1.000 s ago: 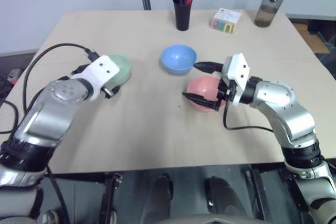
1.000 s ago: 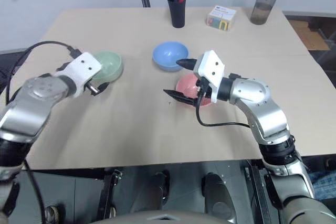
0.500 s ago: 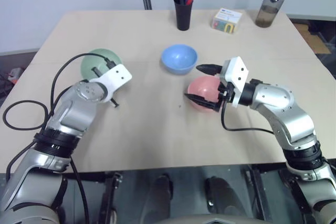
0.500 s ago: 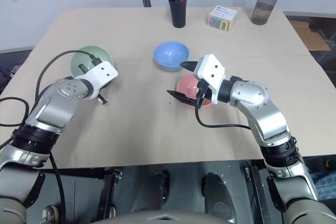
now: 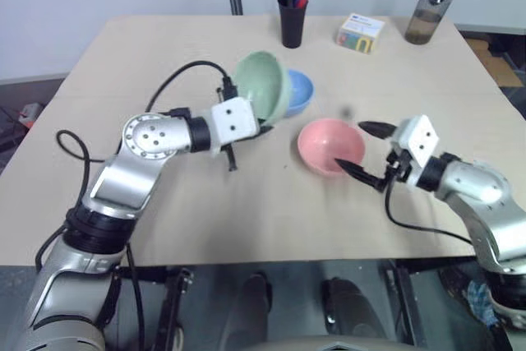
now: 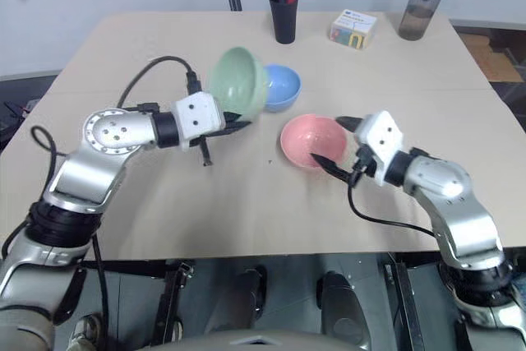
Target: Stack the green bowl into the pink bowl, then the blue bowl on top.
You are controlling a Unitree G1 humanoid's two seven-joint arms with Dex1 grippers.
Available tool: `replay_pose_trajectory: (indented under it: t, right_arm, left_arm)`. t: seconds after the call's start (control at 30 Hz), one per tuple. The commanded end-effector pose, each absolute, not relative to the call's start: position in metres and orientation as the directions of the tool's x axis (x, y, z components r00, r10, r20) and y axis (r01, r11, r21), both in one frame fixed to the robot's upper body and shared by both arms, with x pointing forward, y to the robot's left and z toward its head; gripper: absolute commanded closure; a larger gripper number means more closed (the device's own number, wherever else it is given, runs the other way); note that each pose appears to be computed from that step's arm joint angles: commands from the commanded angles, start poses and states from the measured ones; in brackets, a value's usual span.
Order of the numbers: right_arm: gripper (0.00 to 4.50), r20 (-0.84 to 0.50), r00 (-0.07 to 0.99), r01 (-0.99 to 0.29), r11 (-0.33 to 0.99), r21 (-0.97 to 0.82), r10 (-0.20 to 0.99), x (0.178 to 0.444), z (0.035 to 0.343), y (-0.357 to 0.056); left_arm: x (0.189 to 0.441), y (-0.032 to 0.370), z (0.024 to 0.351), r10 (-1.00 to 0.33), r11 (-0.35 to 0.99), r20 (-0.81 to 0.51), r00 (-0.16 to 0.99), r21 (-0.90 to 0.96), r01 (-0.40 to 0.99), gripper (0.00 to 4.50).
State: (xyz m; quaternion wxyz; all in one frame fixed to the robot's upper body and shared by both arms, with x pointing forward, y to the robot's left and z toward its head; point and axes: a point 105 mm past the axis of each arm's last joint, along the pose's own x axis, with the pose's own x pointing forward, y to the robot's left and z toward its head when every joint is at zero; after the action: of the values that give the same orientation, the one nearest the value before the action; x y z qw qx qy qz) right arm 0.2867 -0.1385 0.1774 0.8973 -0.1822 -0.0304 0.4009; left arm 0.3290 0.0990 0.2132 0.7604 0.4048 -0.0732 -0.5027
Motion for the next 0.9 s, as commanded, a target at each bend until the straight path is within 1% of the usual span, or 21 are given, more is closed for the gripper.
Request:
replay_pose_trajectory:
  t: [0.03,0.13,0.23,0.33,0.43,0.57,0.67,0.7,0.73,0.8,0.83,0.87,0.9]
  right_arm:
    - [0.0,-0.064,0.729,-0.651,0.661,-0.374,0.681,0.262,0.192,-0.163]
    - [0.0,-0.068,0.756,-0.624,0.685,-0.377,0.651,0.247,0.191,-0.173]
    - [0.0,-0.04,0.776,-0.598,0.713,-0.367,0.63,0.235,0.196,-0.176]
    - [0.0,-0.019,0.776,-0.593,0.72,-0.362,0.63,0.225,0.2,-0.174]
    - [0.0,0.008,0.767,-0.598,0.719,-0.354,0.642,0.217,0.206,-0.173]
    - [0.0,0.043,0.754,-0.604,0.717,-0.348,0.656,0.213,0.215,-0.17]
    - [0.0,0.045,0.751,-0.603,0.713,-0.357,0.658,0.214,0.217,-0.168]
    - [0.0,0.045,0.749,-0.605,0.71,-0.36,0.661,0.215,0.218,-0.168]
    - [0.0,0.044,0.746,-0.608,0.707,-0.362,0.664,0.216,0.218,-0.167]
    - [0.0,0.042,0.739,-0.615,0.7,-0.364,0.672,0.219,0.218,-0.165]
    - [0.0,0.042,0.737,-0.617,0.698,-0.364,0.674,0.219,0.218,-0.165]
    - [0.0,0.043,0.734,-0.62,0.695,-0.364,0.678,0.221,0.219,-0.164]
    - [0.0,0.046,0.73,-0.624,0.692,-0.363,0.682,0.223,0.219,-0.162]
  left_arm:
    - [0.332,0.077,0.211,-0.886,0.025,-0.326,0.331,0.677,0.735,4.46]
    - [0.336,0.061,0.205,-0.906,-0.084,-0.354,0.232,0.688,0.721,4.46]
    - [0.34,0.047,0.205,-0.914,-0.148,-0.373,0.162,0.677,0.721,4.46]
    - [0.339,0.042,0.205,-0.912,-0.22,-0.401,0.091,0.664,0.715,4.46]
    - [0.339,0.039,0.205,-0.898,-0.281,-0.437,0.05,0.658,0.699,4.46]
    - [0.34,0.037,0.201,-0.873,-0.354,-0.489,0.003,0.637,0.684,4.46]
    - [0.34,0.036,0.199,-0.86,-0.37,-0.51,-0.027,0.586,0.721,3.46]
    - [0.341,0.034,0.204,-0.877,-0.343,-0.48,-0.021,0.595,0.727,3.03]
    - [0.343,0.032,0.21,-0.895,-0.312,-0.447,-0.006,0.614,0.725,2.84]
    - [0.353,0.032,0.227,-0.932,-0.193,-0.355,0.075,0.661,0.725,2.14]
    - [0.356,0.034,0.232,-0.939,-0.154,-0.328,0.104,0.671,0.726,1.65]
    - [0.363,0.04,0.238,-0.939,-0.106,-0.309,0.149,0.675,0.731,1.32]
    - [0.376,0.054,0.242,-0.917,-0.038,-0.306,0.255,0.706,0.708,1.32]
